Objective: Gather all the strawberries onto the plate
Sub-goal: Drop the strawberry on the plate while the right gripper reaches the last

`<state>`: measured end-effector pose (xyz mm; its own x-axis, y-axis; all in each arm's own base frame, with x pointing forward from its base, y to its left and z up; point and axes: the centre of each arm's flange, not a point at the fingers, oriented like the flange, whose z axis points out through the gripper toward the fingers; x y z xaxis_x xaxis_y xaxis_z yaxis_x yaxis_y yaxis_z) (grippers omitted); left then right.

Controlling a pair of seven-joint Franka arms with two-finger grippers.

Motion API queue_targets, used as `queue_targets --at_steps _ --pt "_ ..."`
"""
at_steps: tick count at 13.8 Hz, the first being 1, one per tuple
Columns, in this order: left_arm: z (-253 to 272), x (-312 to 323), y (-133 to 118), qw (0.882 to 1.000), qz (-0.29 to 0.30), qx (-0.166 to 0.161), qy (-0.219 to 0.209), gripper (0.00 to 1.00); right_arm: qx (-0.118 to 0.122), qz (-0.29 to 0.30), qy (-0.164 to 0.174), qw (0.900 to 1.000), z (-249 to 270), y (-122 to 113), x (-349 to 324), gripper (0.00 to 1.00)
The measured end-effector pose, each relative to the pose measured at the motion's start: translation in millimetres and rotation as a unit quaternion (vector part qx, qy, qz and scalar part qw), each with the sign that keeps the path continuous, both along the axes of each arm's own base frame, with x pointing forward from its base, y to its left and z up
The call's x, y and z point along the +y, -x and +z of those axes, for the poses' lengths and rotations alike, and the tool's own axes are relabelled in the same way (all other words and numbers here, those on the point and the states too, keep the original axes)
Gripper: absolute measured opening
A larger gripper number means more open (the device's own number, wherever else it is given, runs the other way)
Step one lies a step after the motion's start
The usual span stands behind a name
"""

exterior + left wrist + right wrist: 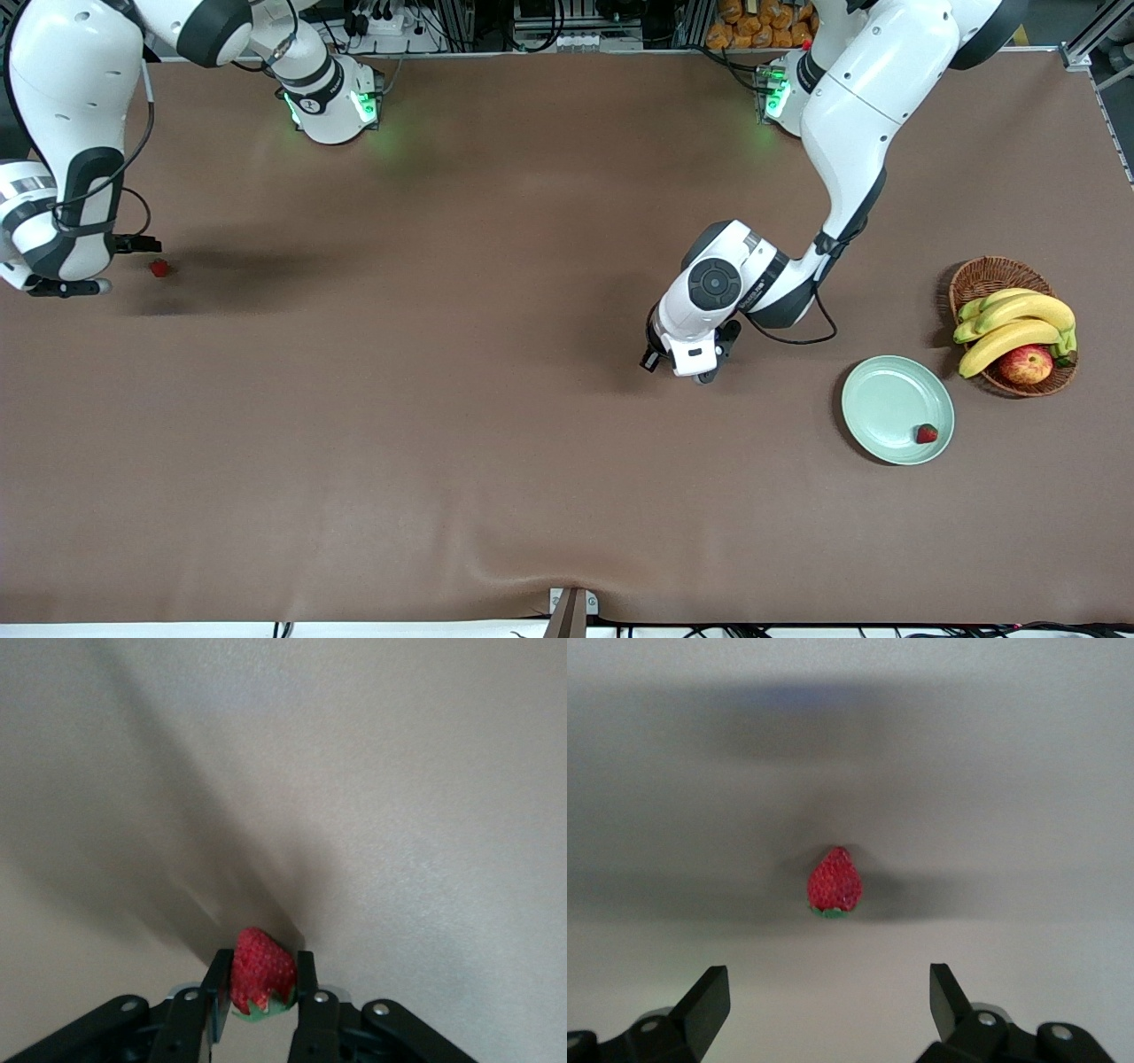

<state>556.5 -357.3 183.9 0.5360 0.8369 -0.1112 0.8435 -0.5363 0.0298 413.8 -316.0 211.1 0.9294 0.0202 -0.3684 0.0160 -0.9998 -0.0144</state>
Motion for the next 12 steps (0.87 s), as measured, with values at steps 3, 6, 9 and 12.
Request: queue_targets --at_steps 3,6,9,12 --pt "14 18 -22 0.999 -0.013 -0.036 -0.016 0.33 -0.005 0.001 -0.011 1.000 -27 0 7 1.00" --pt "23 72 -54 0.996 -0.035 -0.066 -0.041 0.33 -0.013 -0.002 -0.019 1.000 -54 7 1 0.95" --pt "24 147 -84 0.993 -0.078 -0.072 -0.052 0.33 -0.019 0.006 -0.037 0.999 -55 8 -1 0.63" --pt "38 217 -104 0.987 -0.125 -0.079 -0.064 0.33 -0.014 0.010 -0.063 0.998 -53 5 8 0.28"
